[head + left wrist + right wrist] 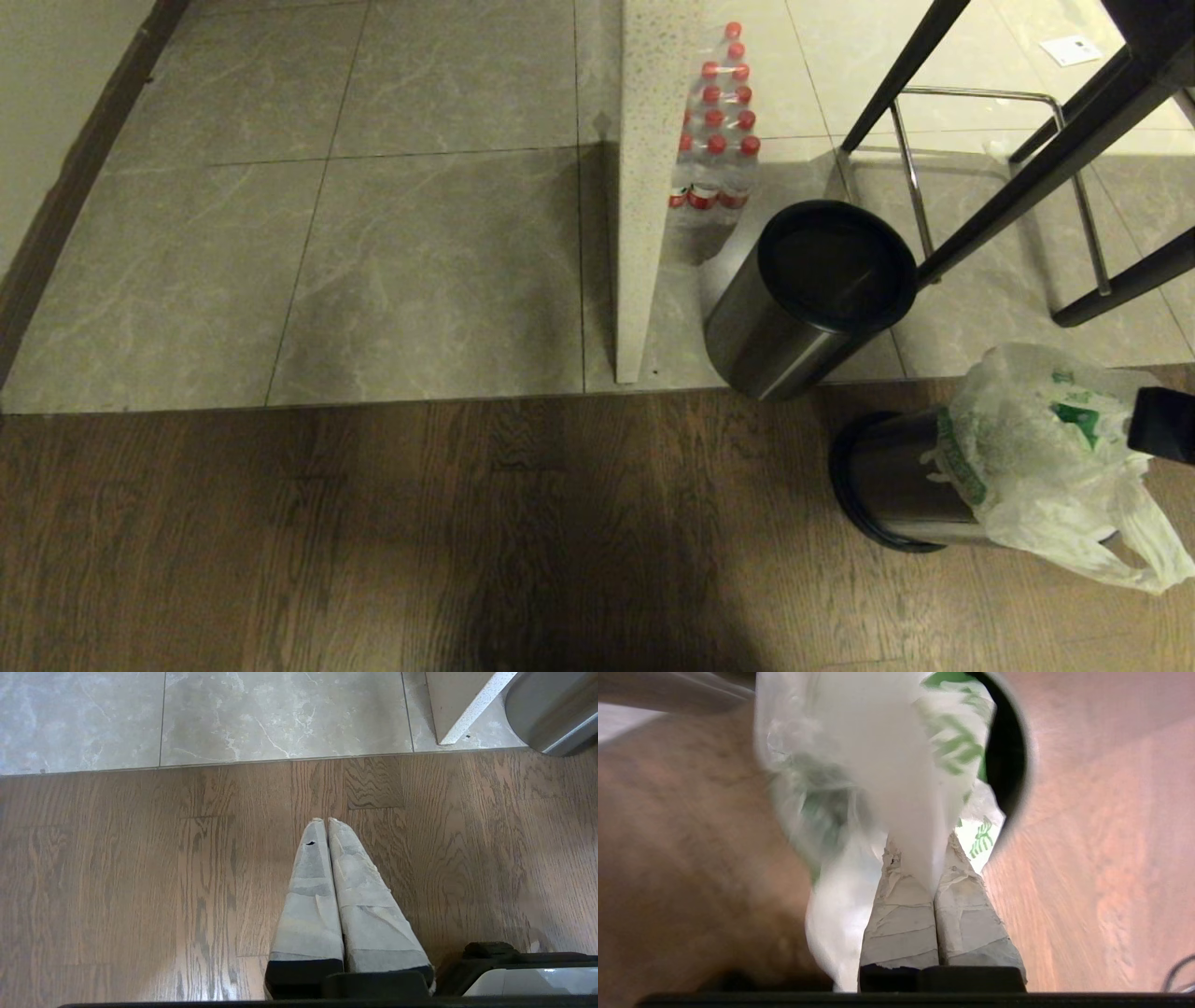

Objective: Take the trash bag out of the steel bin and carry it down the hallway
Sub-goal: Pick up the trash bag, then put the trash bag at the door

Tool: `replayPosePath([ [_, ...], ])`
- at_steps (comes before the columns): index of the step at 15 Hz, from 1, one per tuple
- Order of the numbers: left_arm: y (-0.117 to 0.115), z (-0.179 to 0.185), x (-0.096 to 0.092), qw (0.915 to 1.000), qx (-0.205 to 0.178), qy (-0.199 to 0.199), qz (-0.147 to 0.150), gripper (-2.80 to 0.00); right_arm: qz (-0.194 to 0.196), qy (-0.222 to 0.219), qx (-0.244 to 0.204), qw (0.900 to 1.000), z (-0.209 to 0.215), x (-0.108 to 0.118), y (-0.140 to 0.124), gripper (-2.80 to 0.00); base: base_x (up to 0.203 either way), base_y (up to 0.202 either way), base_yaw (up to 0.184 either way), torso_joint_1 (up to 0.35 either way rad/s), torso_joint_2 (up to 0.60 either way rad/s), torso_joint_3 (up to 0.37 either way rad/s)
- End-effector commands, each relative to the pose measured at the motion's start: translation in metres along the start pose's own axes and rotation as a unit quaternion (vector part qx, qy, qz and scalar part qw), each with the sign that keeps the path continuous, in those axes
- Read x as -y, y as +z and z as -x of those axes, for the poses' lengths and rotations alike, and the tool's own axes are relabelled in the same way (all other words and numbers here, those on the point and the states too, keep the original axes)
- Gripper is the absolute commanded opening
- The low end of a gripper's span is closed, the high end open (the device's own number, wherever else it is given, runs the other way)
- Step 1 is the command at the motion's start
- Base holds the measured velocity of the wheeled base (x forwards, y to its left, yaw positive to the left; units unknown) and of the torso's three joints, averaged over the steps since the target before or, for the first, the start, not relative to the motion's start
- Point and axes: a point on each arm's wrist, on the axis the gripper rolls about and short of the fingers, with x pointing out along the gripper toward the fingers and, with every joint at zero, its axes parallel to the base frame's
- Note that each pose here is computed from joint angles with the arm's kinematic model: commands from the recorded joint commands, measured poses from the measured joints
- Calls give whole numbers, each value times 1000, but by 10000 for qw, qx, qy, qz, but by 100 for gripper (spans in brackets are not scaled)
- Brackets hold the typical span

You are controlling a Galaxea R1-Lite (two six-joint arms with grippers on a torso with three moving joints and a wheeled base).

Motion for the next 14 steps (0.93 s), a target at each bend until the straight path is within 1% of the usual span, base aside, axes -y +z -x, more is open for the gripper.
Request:
replayPosePath([
  [1, 0, 0, 0, 10000, 5, 4, 2, -280, -28, 38, 534, 9986, 73, 2, 1, -280, 0, 0, 0, 0, 0, 0],
  [3, -1, 0, 0, 10000, 0, 4, 6, -280, -41, 44, 660, 9978, 128, 5, -8, -280, 0, 0, 0, 0, 0, 0],
  [5, 0, 0, 0, 10000, 6, 4, 1, -280, -26, 68, 896, 9960, 176, 7, -20, -280, 0, 0, 0, 0, 0, 0],
  [6, -1, 0, 0, 10000, 0, 4, 0, -280, 5, 71, 1040, 9946, 193, 8, -28, -280, 0, 0, 0, 0, 0, 0],
  [8, -1, 0, 0, 10000, 0, 4, 6, -280, 199, 64, 1273, 9916, 213, 10, -43, -280, 0, 0, 0, 0, 0, 0],
  [10, 0, 0, 0, 10000, 1, 4, 6, -280, 381, 178, 1227, 9915, 208, 12, -62, -280, 0, 0, 0, 0, 0, 0],
  [12, 0, 0, 0, 10000, 0, 4, -1, -280, 498, 312, 1415, 9882, 200, 14, -81, -280, 0, 0, 0, 0, 0, 0],
  [14, -1, 0, 0, 10000, 0, 4, -1, -280, 626, 471, 1228, 9893, 178, 17, -124, -280, 0, 0, 0, 0, 0, 0],
])
